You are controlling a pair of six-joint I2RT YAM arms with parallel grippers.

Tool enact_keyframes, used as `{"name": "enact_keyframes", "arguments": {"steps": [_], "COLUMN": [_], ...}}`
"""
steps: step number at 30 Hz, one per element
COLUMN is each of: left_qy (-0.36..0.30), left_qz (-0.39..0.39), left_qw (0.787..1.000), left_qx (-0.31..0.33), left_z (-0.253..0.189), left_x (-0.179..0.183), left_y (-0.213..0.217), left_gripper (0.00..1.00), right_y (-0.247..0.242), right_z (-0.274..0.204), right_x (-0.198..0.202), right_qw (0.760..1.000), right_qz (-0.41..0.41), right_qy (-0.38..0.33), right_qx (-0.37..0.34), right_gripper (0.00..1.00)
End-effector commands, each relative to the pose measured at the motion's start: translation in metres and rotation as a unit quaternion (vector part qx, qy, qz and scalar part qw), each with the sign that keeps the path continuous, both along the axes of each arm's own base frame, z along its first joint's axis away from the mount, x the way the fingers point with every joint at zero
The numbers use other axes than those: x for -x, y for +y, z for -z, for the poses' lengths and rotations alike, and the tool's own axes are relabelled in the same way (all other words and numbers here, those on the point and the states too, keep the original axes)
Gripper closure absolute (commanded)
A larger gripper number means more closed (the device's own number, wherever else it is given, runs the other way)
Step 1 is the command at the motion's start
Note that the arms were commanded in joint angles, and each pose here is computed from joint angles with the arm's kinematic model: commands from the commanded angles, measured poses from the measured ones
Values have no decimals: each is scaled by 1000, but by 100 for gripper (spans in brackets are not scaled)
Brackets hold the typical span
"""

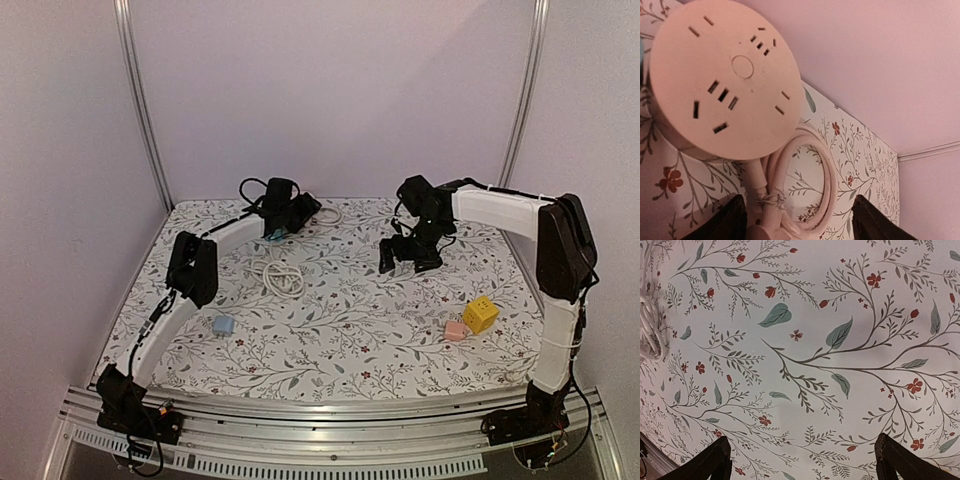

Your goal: Insert the plug

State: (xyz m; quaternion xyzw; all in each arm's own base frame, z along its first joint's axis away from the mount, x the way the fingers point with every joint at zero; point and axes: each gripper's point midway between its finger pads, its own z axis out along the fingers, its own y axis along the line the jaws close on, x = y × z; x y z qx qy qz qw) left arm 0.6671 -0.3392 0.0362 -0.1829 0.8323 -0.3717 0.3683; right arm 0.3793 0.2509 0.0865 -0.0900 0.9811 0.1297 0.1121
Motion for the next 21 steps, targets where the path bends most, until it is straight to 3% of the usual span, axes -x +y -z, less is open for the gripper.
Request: {"name": "enact_keyframes", "arguments": {"steps": [1, 5, 11, 18, 21], "left_qy": [12, 29, 35, 66, 69], "left_qz": [-20, -19, 7, 60, 69], "left_qw": [999, 997, 998, 995, 991], "left_qx": [32, 67, 46, -47, -94], "left_z": [23, 36, 32, 36, 33], "left_x": [-5, -4, 5, 37, 45], "left_y": [2, -1, -10, -19, -15], "left_gripper": [27, 39, 58, 63, 70], "right_y": [-6, -10, -14, -14, -14], "right_z": [4, 6, 5, 4, 4], "right_x": [-6, -7, -8, -8, -7], "right_qw": [1000, 1000, 1000, 1000, 1000], "right_qz": [3, 5, 11, 16, 17], "right_qy": [7, 10, 10, 13, 13], "right_qx": [3, 6, 9, 7, 6], "right_gripper": [1, 1, 1, 1, 1]}}
